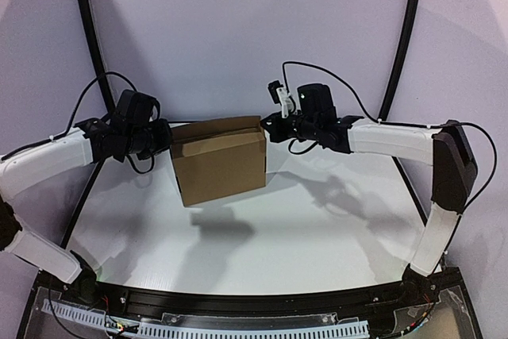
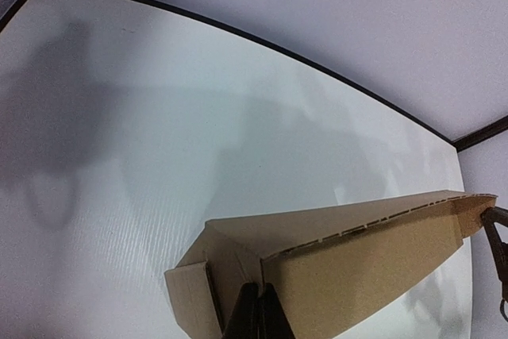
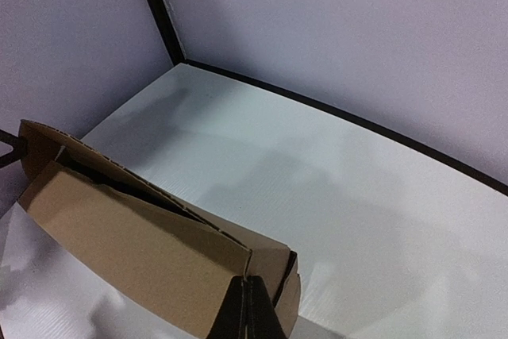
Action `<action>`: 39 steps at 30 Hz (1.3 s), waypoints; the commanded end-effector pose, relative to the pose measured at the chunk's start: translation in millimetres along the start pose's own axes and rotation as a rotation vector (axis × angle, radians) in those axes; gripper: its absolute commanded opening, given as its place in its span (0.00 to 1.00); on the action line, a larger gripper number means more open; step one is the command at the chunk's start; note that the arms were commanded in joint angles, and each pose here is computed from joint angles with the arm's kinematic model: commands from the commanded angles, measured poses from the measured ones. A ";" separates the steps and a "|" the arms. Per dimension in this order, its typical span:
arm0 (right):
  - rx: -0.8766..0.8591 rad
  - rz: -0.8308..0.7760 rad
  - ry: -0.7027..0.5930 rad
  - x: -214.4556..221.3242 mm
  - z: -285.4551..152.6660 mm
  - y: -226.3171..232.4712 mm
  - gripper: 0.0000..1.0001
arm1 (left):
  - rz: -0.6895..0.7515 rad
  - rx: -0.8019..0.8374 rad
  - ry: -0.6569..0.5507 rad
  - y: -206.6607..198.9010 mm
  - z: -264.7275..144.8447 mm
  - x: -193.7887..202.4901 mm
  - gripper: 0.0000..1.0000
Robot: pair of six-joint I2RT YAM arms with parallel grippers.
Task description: Fold the paper box
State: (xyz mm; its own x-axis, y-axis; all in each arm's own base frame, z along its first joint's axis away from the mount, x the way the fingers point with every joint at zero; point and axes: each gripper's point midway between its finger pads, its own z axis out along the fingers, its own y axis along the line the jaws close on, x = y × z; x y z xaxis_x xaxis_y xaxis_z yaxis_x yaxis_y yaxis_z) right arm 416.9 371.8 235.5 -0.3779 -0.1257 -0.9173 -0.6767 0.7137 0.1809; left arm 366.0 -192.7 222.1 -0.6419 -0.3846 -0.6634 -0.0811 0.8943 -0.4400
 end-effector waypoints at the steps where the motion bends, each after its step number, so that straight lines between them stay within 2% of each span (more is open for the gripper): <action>1: -0.185 0.024 0.272 107.9 11.0 52.8 0.00 | 0.066 0.013 0.330 7.5 24.0 110.5 0.01; 9: -0.155 0.005 0.276 149.1 6.2 45.8 0.00 | 0.025 0.025 0.355 29.2 30.2 149.6 0.01; 16: -0.155 -0.003 0.261 167.0 -1.5 42.6 0.00 | 0.037 0.011 0.375 43.1 31.1 181.2 0.01; 19: -0.165 -0.027 0.268 157.0 -5.5 46.0 0.00 | 0.044 -0.010 0.365 45.5 22.5 174.6 0.01; 23: -0.161 -0.051 0.284 135.8 -11.0 49.2 0.00 | 0.104 -0.062 0.327 41.6 -4.9 141.6 0.01; 28: -0.133 -0.017 0.334 131.9 -13.3 47.1 0.00 | 0.123 -0.077 0.324 36.0 -34.6 119.3 0.01; 39: -0.072 -0.007 0.363 134.3 -14.9 37.7 0.00 | 0.129 -0.299 0.499 83.2 -58.2 149.3 0.01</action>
State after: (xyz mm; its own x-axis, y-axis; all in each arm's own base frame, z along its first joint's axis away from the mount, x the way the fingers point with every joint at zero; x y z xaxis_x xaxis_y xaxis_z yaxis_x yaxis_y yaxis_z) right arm 389.6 369.5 220.2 -0.3428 -0.1550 -0.9265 -0.6971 0.7031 0.1402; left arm 304.8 -196.5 215.9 -0.6896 -0.3430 -0.6378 -0.0716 0.9087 -0.4113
